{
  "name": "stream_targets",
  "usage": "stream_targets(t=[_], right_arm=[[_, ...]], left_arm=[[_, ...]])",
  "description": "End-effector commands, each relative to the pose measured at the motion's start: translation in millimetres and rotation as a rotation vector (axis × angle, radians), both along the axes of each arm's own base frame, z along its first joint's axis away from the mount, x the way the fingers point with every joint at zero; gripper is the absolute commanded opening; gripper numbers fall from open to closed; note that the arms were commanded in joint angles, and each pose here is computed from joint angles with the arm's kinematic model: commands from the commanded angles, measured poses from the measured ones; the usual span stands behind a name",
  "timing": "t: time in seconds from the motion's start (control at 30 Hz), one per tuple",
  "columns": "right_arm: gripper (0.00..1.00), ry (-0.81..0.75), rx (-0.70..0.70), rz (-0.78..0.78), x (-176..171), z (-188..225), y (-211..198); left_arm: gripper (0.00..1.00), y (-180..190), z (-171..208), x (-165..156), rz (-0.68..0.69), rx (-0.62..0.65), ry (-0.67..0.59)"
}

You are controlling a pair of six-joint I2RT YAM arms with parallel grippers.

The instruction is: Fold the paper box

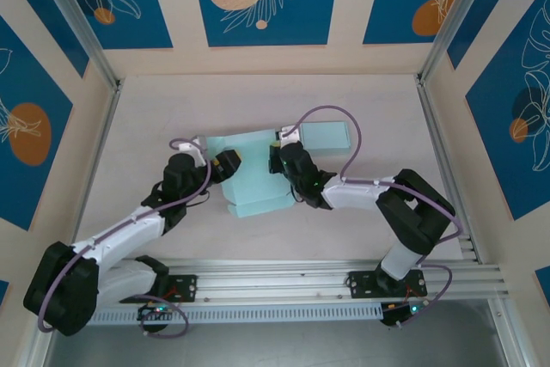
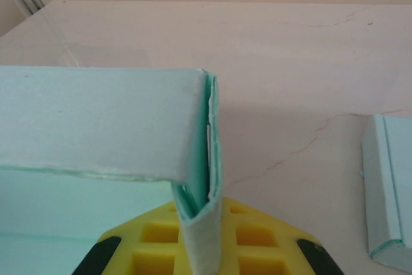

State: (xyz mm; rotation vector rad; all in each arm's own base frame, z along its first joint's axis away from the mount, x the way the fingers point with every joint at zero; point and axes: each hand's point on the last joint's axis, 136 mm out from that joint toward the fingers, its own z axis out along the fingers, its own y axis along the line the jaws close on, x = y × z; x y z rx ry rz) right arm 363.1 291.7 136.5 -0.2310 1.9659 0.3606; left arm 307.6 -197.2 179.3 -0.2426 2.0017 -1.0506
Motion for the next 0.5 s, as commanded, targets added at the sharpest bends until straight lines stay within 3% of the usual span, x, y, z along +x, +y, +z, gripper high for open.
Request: stream_targets(t=[0.0,0.27,0.47], right_arm=[[0.0,-0.011,0.027,0.004,1.5,6.4,8.8],[0.0,0.028,0.029,-0.026,2.3,2.3,6.9],[0.0,0.082,0.016,-0.08,9.7,-7.5,-8.5]], left_arm=[[0.75,-6.4,23.0,3.1,-0.02,0.002,-0.092],[0.76,-12.7,1.0,7.5,-0.046,0.04,-0.051],[0.79,-19.6,69.4,-14.7,-0.197,0.141,-0.235]])
